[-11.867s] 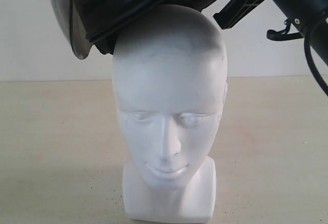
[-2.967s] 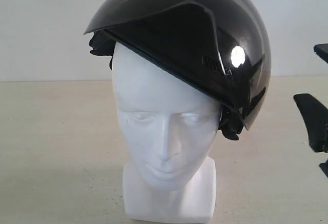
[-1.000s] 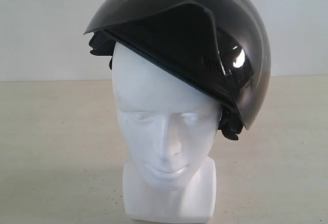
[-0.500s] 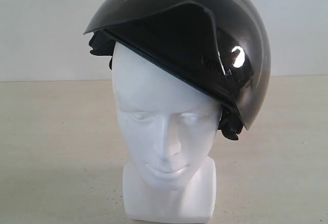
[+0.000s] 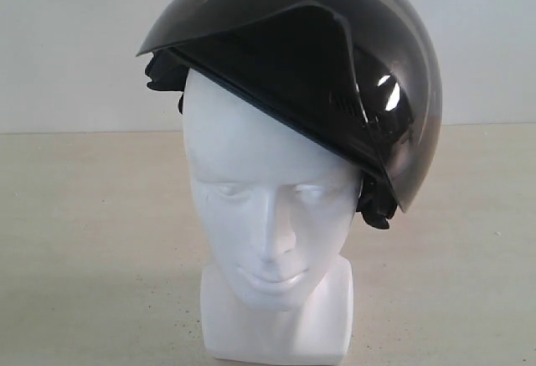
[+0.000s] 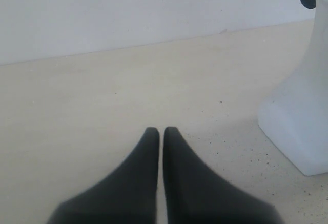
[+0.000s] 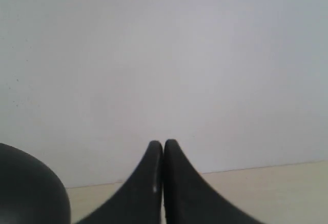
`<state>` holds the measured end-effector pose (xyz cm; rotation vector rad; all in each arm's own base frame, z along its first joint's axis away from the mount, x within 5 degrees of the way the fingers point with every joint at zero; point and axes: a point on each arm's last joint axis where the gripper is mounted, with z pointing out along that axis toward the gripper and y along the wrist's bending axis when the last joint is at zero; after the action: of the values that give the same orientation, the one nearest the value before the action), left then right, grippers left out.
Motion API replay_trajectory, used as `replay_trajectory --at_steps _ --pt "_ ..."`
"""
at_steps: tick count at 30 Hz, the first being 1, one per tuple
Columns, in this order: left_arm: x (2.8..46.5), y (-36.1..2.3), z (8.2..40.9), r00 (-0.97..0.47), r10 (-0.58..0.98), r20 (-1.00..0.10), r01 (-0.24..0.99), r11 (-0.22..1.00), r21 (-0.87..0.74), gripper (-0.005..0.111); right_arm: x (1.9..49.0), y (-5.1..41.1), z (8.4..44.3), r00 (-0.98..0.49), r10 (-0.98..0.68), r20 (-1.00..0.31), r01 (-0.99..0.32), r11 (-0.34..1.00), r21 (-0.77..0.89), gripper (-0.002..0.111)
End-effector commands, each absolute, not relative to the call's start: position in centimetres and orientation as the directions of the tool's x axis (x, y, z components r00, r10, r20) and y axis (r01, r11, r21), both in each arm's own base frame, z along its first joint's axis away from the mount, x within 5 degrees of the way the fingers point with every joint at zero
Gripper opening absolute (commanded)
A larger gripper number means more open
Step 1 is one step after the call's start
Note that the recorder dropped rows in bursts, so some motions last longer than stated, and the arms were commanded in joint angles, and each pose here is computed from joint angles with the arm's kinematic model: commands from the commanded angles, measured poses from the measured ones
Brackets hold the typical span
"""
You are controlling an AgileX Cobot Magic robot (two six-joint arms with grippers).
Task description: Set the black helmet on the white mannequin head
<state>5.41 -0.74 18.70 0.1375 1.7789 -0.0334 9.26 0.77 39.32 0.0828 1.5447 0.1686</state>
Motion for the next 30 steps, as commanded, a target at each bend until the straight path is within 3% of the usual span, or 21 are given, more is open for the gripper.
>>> replay_trajectory --at_steps 1,4,8,17,21,24,30 --pt "5.4 -0.8 18.6 -0.206 0.064 -0.977 0.115 0.993 0.041 0.004 8.3 0.7 40.5 0.035 0.447 -0.894 -0.210 0.878 0.431 0.000" --pt "5.4 -0.8 18.6 -0.206 0.064 -0.977 0.115 0.993 0.041 0.004 7.8 1.3 41.0 -0.014 0.575 -0.818 -0.335 0.768 0.546 0.000" --pt "5.4 -0.8 18.6 -0.206 0.064 -0.977 0.115 0.993 0.041 0.004 7.3 2.1 41.4 -0.058 0.614 -0.787 -0.430 0.696 0.575 0.000" --pt "5.4 -0.8 18.6 -0.206 0.064 -0.977 0.115 0.993 0.041 0.004 4.8 4.9 42.8 -0.316 0.670 -0.671 -0.714 0.298 0.634 0.000" --pt "5.4 -0.8 18.6 -0.206 0.064 -0.977 0.115 0.993 0.041 0.004 3.3 6.0 42.7 -0.393 0.555 -0.733 -0.795 0.194 0.574 0.000" --pt "5.4 -0.8 18.6 -0.206 0.064 -0.977 0.115 0.993 0.041 0.004 2.3 6.9 41.7 -0.388 0.385 -0.837 -0.854 0.190 0.484 0.000" --pt "5.4 -0.8 18.6 -0.206 0.064 -0.977 0.115 0.993 0.041 0.004 2.5 7.2 38.9 -0.383 0.106 -0.918 -0.847 0.355 0.395 0.000"
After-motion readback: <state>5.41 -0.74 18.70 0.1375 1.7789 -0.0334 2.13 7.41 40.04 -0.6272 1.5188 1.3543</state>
